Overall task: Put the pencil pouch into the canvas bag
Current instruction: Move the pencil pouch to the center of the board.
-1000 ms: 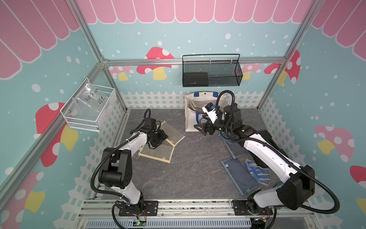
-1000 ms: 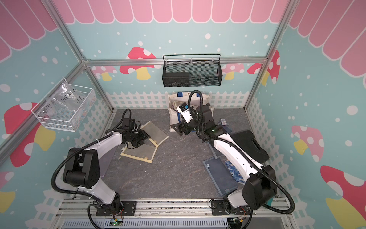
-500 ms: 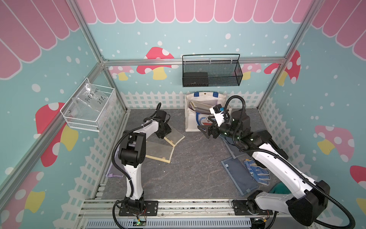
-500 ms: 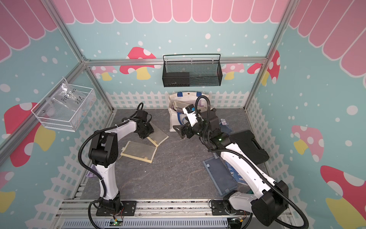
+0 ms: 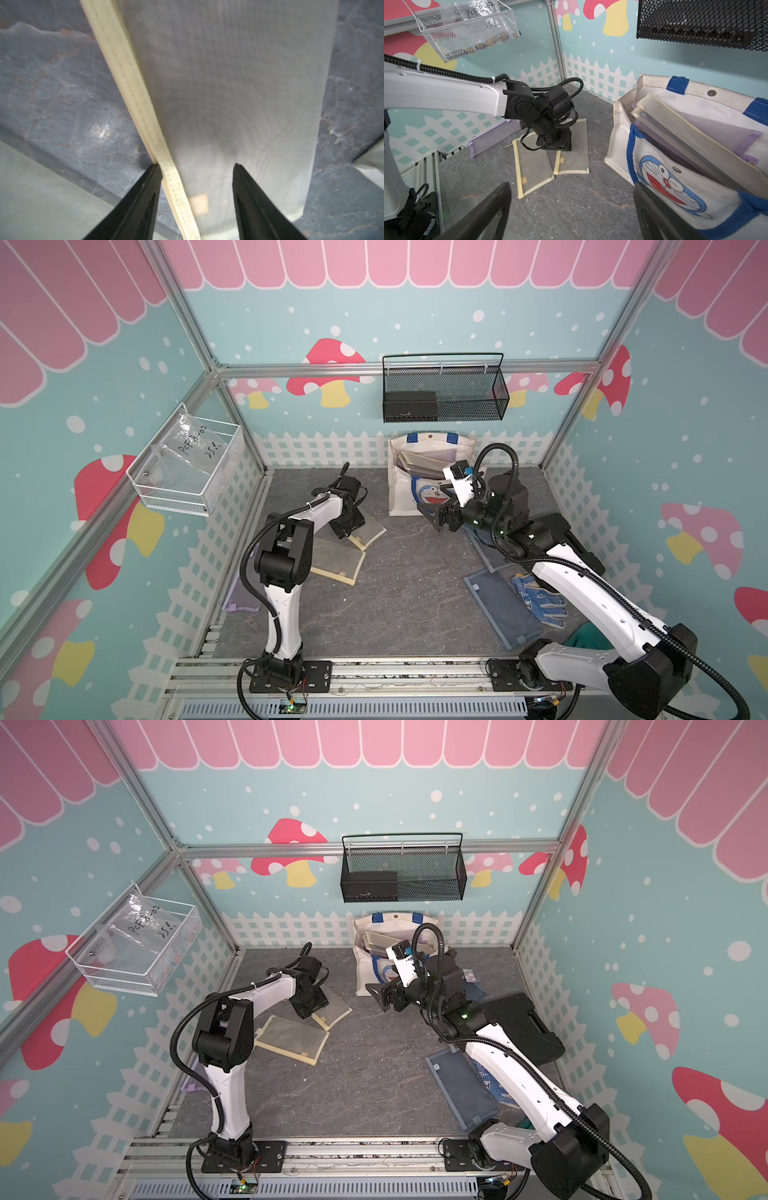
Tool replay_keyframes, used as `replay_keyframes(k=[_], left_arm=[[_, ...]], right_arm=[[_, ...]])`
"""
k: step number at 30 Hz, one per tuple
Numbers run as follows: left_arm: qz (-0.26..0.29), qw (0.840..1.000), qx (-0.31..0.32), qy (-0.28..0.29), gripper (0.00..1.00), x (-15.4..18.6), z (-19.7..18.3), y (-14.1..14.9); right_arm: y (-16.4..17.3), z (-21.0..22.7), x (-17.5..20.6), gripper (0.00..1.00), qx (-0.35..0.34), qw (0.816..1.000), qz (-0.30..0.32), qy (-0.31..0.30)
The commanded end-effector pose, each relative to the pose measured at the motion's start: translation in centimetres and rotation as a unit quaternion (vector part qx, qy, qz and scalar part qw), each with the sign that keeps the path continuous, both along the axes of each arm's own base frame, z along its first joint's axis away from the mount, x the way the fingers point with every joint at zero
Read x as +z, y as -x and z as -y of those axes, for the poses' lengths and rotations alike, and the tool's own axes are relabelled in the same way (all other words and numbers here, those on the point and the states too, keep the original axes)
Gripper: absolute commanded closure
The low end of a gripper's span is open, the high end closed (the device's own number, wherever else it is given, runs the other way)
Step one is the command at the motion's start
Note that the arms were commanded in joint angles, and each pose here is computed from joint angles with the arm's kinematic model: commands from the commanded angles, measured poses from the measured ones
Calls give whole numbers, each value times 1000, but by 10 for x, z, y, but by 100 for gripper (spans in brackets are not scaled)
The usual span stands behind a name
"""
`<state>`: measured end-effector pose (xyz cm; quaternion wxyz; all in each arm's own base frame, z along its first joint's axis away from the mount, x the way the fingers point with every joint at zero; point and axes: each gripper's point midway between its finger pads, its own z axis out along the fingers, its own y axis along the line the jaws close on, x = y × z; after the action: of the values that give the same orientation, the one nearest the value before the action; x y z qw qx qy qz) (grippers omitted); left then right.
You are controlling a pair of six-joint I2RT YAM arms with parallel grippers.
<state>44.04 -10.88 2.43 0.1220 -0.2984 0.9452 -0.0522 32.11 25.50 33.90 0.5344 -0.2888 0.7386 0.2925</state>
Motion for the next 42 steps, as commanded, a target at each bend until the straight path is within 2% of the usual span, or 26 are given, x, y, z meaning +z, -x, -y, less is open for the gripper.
replay_keyframes(k=[1,8,12,19,22,26,35,42], left_arm=[[-50,999,-4,-20,41,-17,-4,29],[-74,996,-47,19,45,-27,27,47],[-79,993,-73,37,47,-31,54,70],[-98,982,-146,74,49,-37,116,135],[-95,975,-165,116,50,-32,142,154],[-90,965,-203,139,50,-18,163,169],[-44,955,-234,179,49,36,165,178],[-30,959,-217,180,43,38,141,162]], right_arm=[[4,4,5,7,-5,1000,14,-2],[4,9,0,6,-19,1000,3,-5],[9,12,-12,7,-27,999,-30,-15],[29,18,-99,7,-42,986,-164,-17],[36,20,-140,7,-49,975,-216,-10],[40,19,-179,8,-48,962,-268,4],[32,20,-220,8,-63,945,-322,13],[13,31,-241,6,-75,930,-359,-19]])
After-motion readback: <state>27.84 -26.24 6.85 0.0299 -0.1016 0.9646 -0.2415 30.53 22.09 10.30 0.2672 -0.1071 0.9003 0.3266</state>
